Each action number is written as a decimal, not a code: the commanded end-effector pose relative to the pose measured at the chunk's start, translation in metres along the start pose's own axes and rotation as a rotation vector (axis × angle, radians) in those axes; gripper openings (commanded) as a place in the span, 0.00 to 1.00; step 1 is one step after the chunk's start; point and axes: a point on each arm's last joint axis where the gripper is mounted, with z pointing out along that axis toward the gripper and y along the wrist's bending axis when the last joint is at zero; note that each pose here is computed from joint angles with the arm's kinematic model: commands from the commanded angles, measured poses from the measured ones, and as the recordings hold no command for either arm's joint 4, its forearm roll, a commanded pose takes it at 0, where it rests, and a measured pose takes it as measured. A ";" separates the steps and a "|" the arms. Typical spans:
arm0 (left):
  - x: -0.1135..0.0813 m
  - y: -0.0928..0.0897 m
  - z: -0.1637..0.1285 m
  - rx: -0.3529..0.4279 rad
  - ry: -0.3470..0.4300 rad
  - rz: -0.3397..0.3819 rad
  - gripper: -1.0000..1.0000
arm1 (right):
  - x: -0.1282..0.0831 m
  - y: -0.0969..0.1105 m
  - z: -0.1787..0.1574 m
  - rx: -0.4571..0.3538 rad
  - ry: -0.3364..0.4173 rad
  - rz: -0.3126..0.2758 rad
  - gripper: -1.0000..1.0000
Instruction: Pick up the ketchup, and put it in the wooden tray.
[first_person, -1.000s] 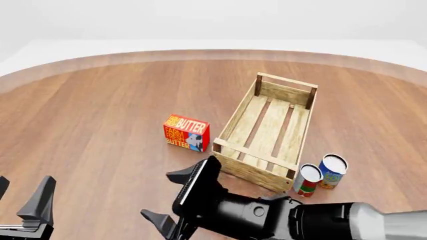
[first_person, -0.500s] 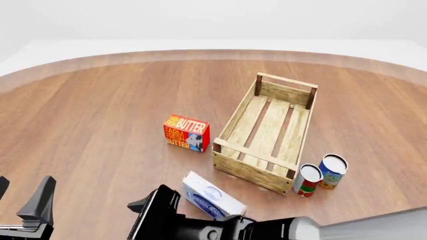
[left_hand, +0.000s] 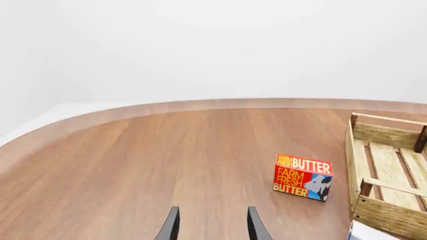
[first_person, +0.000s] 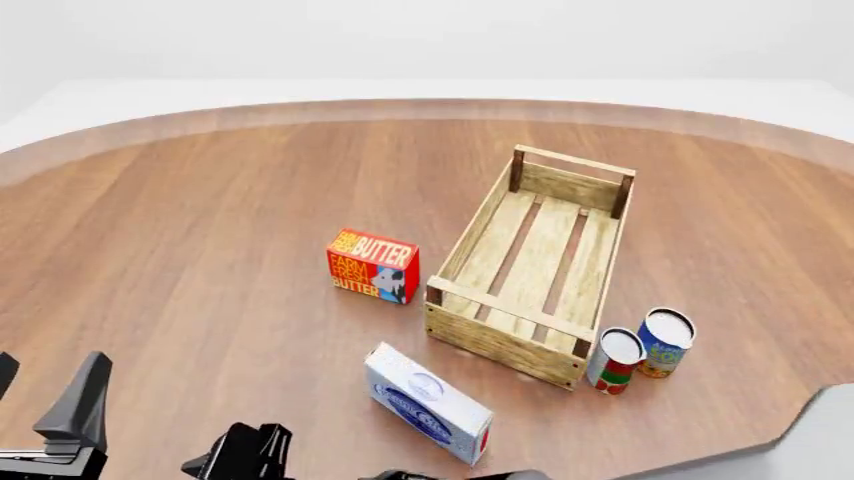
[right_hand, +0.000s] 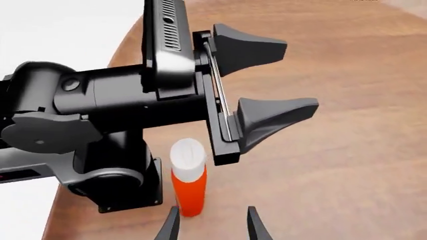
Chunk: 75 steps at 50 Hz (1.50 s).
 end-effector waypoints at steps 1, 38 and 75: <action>0.000 0.000 0.000 0.000 0.000 0.000 1.00 | -0.002 0.015 0.015 -0.035 0.008 -0.016 1.00; 0.000 0.000 0.000 0.000 0.000 0.000 1.00 | 0.019 0.017 0.057 -0.035 0.059 -0.016 1.00; 0.000 0.000 0.000 0.000 0.000 0.000 1.00 | 0.043 0.022 0.091 -0.044 0.103 -0.004 1.00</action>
